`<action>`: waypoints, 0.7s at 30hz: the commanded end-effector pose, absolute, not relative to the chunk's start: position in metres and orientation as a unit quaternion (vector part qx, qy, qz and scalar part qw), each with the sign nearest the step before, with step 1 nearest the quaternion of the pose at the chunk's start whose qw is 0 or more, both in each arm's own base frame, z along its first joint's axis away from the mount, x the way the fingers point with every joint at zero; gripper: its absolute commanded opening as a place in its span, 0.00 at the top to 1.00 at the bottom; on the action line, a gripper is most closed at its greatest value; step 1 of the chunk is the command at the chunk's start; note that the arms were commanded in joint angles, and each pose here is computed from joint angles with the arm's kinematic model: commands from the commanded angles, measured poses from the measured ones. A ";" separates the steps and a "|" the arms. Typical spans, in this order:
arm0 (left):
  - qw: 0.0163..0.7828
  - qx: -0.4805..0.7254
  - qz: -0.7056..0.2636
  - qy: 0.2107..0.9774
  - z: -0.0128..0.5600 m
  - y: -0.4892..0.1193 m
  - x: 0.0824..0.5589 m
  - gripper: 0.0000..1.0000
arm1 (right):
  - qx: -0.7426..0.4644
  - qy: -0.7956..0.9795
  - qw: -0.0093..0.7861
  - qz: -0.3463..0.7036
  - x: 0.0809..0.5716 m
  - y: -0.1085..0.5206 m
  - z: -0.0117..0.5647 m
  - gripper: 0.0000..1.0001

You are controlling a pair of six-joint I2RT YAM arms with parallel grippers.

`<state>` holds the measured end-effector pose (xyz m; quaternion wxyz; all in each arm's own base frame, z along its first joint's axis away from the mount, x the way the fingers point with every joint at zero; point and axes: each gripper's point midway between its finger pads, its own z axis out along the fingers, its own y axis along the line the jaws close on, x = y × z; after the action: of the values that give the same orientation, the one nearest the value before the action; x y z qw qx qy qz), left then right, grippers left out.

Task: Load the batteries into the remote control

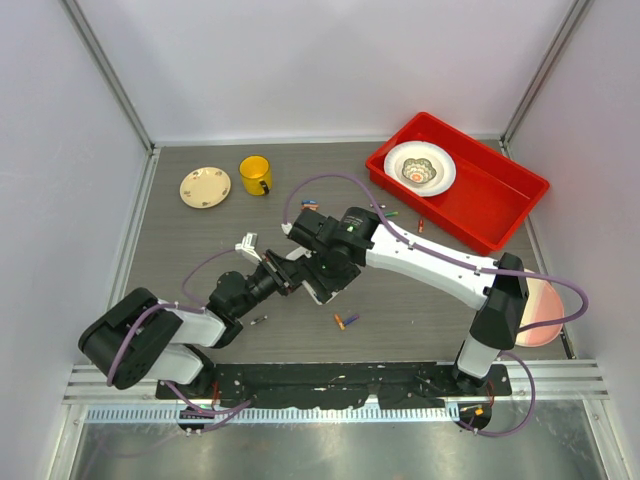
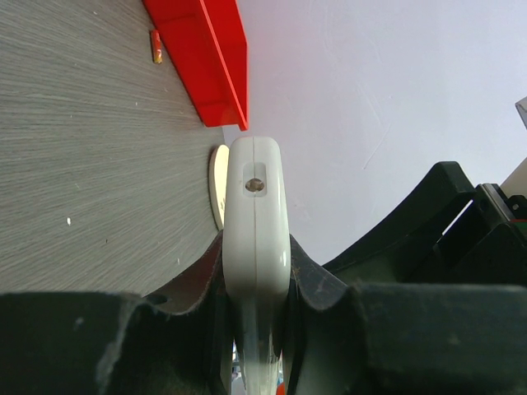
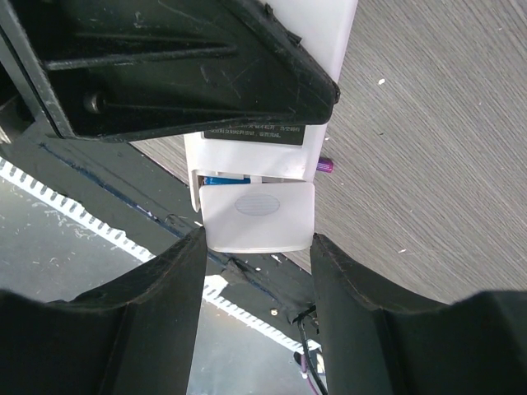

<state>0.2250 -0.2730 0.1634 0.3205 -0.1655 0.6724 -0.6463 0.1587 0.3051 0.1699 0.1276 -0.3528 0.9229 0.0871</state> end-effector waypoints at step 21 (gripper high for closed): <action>0.412 -0.118 -0.667 0.610 0.220 -0.271 0.219 1.00 | -0.339 0.921 0.166 0.094 0.168 0.314 0.190 0.99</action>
<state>0.2238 -0.2706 0.1873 0.3858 -0.1399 0.6496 -0.6400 0.1611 0.3046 0.1727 0.1355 -0.3464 0.9247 0.0812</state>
